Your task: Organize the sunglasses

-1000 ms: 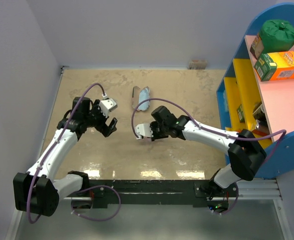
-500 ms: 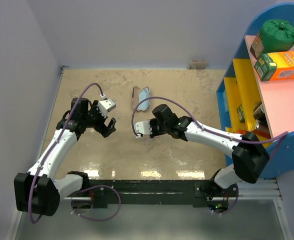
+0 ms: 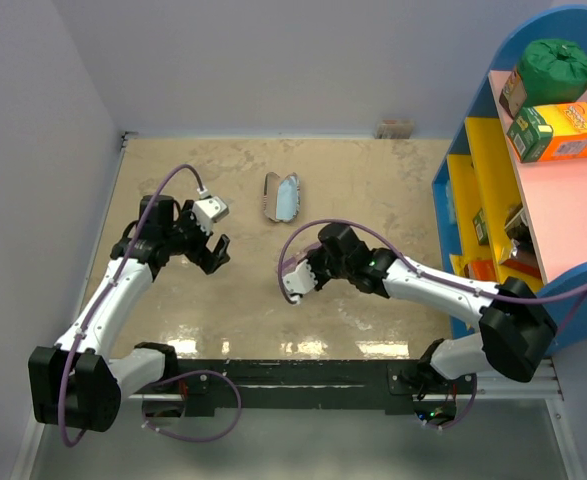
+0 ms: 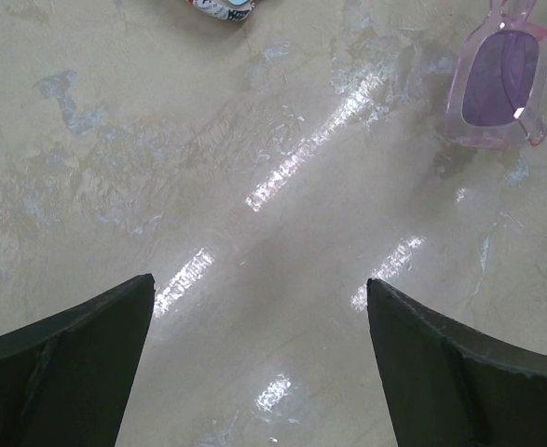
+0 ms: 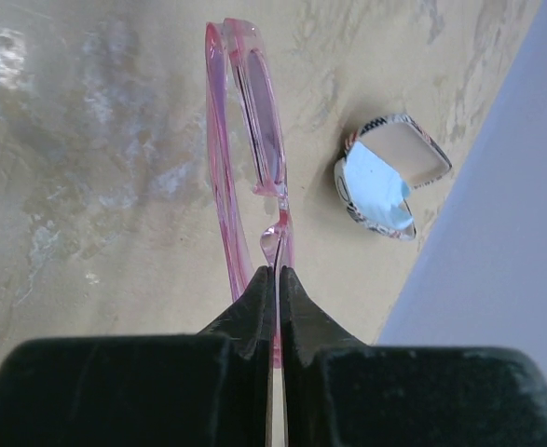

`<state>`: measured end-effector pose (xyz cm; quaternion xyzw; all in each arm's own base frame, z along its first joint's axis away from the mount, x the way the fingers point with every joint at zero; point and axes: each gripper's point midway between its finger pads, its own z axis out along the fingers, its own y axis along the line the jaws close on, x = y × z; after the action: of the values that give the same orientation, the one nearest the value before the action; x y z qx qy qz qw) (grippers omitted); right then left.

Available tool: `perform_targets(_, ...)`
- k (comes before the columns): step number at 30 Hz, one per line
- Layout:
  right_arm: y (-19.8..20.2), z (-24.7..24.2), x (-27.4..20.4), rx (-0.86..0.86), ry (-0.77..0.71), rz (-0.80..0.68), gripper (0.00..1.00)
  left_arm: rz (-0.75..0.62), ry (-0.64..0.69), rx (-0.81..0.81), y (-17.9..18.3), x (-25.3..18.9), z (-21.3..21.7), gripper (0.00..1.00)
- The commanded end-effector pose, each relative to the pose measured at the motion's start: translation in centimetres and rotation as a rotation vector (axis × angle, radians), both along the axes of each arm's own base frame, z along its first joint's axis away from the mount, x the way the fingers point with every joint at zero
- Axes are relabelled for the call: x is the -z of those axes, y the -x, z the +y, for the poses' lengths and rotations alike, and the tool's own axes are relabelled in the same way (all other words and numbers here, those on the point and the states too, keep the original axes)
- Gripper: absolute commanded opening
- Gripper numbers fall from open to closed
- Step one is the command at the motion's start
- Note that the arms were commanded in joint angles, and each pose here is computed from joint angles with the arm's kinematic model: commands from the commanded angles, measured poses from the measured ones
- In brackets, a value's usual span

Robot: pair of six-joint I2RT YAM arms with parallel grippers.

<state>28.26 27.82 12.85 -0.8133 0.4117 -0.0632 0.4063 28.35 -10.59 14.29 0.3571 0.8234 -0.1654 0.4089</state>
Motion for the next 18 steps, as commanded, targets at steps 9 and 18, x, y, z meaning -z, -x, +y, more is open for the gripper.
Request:
perform_targets(9,2.2,0.7,2.4,-0.268,0.03,-0.134,0.0,-0.019,0.042,0.006,-0.4,-0.6,-0.2,1.0)
perform_targets(18,2.0,1.3,3.6,-0.263,0.031,-0.089,0.07,-0.016,0.044,0.007,-0.3,-0.6,-0.2,1.0)
